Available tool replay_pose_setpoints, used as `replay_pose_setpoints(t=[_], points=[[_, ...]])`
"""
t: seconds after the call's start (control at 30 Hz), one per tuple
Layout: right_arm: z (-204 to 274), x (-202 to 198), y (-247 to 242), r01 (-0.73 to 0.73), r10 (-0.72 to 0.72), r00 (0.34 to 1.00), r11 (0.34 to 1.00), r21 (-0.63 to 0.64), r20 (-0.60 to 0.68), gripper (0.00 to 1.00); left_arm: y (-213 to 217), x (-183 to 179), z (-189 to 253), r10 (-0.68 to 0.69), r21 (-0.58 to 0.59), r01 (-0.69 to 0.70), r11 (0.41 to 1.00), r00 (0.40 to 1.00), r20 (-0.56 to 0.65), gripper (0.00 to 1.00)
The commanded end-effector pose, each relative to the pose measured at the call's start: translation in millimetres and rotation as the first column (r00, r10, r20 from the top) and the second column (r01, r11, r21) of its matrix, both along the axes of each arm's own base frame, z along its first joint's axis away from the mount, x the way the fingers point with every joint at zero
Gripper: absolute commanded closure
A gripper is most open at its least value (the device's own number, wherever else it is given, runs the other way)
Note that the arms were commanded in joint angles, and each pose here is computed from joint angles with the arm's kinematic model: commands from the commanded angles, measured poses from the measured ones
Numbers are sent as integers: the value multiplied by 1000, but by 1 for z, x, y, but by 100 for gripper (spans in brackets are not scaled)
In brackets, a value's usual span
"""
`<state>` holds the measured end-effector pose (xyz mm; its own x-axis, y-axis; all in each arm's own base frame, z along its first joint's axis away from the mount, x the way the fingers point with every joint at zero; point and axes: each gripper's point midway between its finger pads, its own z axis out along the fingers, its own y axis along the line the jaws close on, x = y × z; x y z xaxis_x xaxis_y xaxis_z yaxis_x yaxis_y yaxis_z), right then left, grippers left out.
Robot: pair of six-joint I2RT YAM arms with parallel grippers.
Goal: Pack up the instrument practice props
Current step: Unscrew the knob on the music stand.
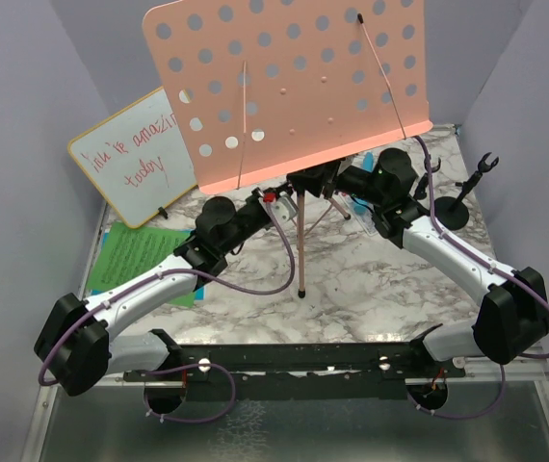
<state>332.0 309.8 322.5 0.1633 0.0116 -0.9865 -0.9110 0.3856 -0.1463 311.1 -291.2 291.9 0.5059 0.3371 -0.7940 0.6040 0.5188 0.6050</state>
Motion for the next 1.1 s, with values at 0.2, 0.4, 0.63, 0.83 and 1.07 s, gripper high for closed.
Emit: replay_pose_setpoints(t=[0.2,0.4,0.63,0.83,1.07], points=[[-102,-23,3,-114,56,956,976,-188,-289,99,4,-1,-15,-212,-574,-408,710,654,-726,100],[-104,-21,3,-107,47,955,976,-190,-293,99,14,-1,-28,-558,-598,-707,378,341,-756,100],[-106,-18,1,-94,32,954,976,-198,-297,99,29,5,-20,-770,-512,-849,132,238,-592,100],[-106,-18,2,-94,32,955,976,-199,-296,99,25,9,-18,-792,-498,-857,135,209,-574,90],[-105,-18,0,-86,25,957,976,-201,-290,99,47,12,2,-692,-618,-769,164,357,-627,63]])
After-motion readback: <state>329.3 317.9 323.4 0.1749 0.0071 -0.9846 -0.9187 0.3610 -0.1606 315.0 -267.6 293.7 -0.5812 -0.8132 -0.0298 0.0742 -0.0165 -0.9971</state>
